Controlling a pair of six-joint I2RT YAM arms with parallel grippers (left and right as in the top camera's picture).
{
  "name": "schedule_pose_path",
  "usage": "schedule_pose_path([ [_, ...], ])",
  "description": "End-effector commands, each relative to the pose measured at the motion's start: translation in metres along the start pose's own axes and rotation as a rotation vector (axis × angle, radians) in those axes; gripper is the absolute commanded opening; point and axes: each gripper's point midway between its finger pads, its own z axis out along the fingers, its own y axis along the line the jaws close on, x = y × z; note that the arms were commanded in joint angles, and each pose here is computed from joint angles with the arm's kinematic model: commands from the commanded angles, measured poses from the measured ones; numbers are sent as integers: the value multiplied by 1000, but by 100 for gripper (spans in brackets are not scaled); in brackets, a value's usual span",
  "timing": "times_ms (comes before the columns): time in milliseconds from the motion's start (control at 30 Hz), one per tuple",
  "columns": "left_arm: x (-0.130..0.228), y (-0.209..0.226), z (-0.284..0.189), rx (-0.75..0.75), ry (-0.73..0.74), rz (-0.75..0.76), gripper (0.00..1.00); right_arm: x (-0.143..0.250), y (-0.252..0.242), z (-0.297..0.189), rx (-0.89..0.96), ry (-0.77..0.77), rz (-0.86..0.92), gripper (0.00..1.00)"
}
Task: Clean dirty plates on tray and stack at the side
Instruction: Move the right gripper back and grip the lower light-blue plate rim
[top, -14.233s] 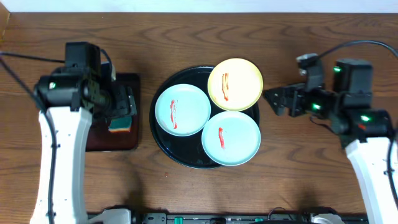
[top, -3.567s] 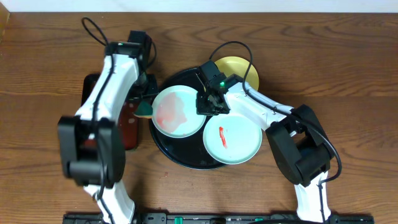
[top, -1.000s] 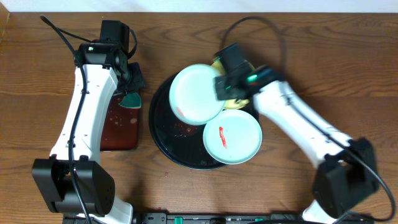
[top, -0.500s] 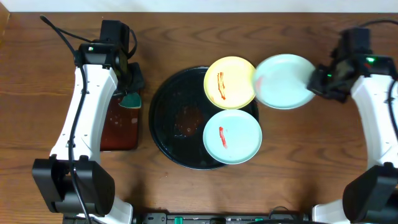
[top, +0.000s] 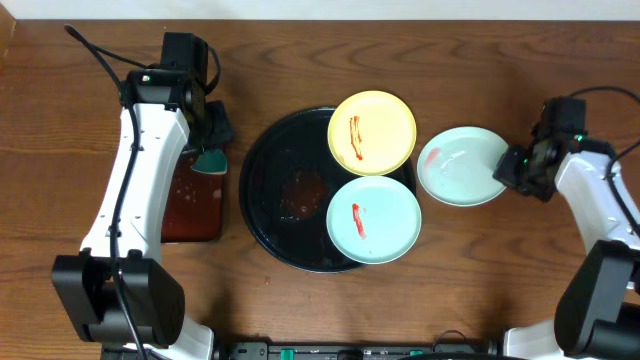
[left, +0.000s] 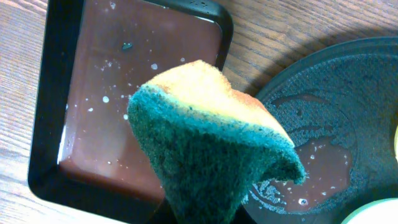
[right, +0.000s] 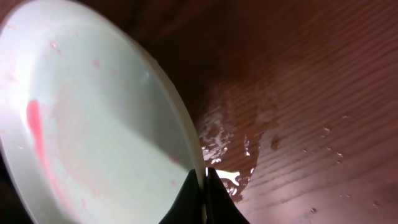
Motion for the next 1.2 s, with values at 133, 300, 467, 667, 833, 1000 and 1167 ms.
schedule_pose_path([
  [133,2,4,4,-21,11,-12,8,15,-9,26,9,-10,-34,7],
  [300,2,4,4,-21,11,-12,8,17,15,15,-117,23,-145,42],
  [467,2,4,4,-21,11,-12,8,26,55,-22,-329,106,-232,43],
  [667,2,4,4,-21,11,-12,8,61,89,-35,-428,208,-346,42],
  [833,2,4,4,-21,11,-12,8,101,101,-23,-357,272,-482,43],
  [1000,2,4,4,-21,11,-12,8,130,103,-8,-254,297,-528,44],
  [1167,2,4,4,-21,11,-12,8,148,113,-1,-240,300,-544,40],
])
